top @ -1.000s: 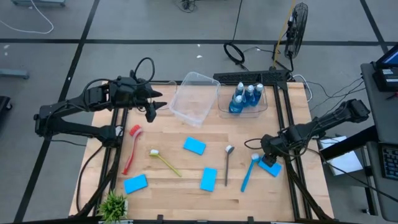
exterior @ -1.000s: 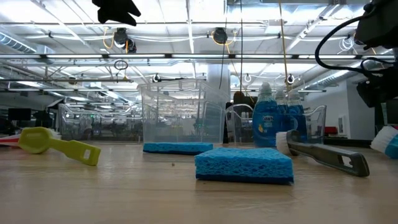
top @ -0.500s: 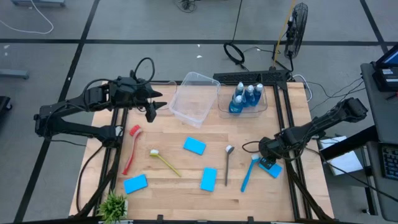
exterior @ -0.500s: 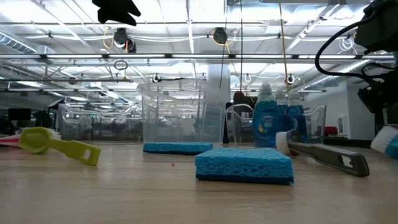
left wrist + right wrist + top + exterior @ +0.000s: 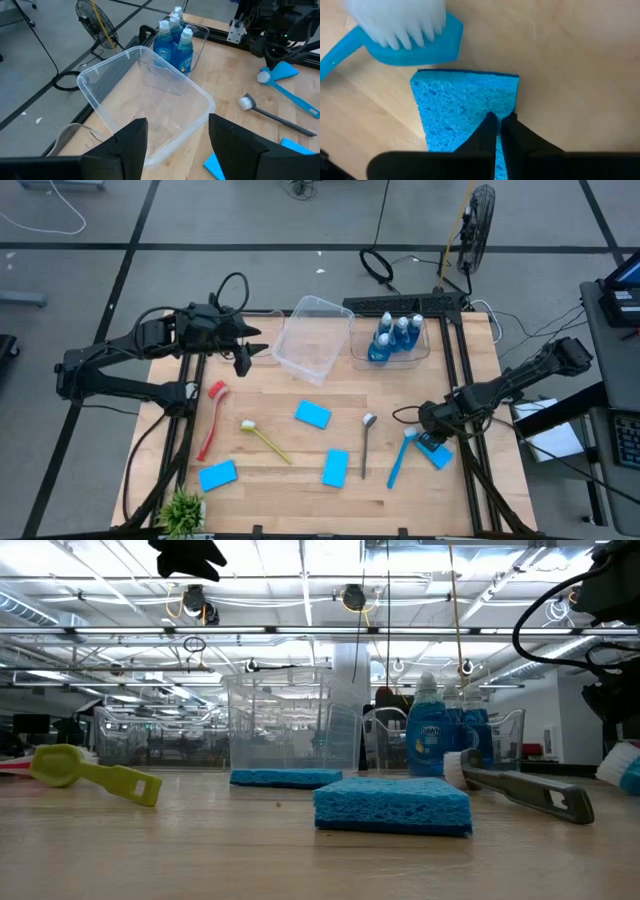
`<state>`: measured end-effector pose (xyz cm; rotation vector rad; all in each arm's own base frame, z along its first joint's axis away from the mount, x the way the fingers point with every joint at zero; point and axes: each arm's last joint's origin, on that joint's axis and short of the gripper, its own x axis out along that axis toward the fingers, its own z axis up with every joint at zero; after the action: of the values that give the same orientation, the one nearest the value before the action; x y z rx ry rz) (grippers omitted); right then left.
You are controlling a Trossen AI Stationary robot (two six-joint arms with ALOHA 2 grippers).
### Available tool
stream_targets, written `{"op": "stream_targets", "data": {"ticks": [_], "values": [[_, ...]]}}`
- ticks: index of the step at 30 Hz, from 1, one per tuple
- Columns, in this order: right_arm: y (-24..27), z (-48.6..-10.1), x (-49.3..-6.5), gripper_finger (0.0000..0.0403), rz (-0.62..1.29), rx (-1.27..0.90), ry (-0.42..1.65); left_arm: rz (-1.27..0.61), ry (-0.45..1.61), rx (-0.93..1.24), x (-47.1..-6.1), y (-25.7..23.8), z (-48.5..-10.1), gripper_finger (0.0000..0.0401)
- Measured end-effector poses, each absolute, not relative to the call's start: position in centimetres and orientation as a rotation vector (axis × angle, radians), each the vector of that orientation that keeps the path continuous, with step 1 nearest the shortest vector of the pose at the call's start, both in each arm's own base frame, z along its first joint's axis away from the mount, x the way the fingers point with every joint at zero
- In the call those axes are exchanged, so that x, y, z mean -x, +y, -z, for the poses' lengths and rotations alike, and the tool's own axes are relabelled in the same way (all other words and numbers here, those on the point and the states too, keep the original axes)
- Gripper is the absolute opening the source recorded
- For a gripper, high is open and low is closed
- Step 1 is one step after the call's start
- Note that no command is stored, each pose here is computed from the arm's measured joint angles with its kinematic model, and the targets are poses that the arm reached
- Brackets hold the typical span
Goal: Pick & Place Kitchen Sink Supplies
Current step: Put the blue sponge into the left transparent bin
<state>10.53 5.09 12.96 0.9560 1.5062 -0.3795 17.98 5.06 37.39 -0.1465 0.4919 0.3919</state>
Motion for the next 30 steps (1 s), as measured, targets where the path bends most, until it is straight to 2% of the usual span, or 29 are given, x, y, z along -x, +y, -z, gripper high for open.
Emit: {"op": "stream_targets", "data": {"ticks": [11,18,24,30], "values": [[5.5,-17.3,-11.2,0.0000,0.209,-1.075,1.363,-0.391,0.491,0.143,-18.0,5.1,-37.4,0.0212],[5.9,-19.7,-11.8,0.0000,-0.048,-1.129,1.225,-0.391,0.491,0.143,-18.0,5.1,-37.4,0.0212],[6.3,-22.0,-13.3,0.0000,-0.283,-1.128,0.956,-0.391,0.491,0.144,-18.0,5.1,-37.4,0.0212],[6.0,-24.5,-14.7,0.0000,-0.368,-1.064,0.588,-0.391,0.491,0.145,-18.0,5.1,-37.4,0.0212]]}}
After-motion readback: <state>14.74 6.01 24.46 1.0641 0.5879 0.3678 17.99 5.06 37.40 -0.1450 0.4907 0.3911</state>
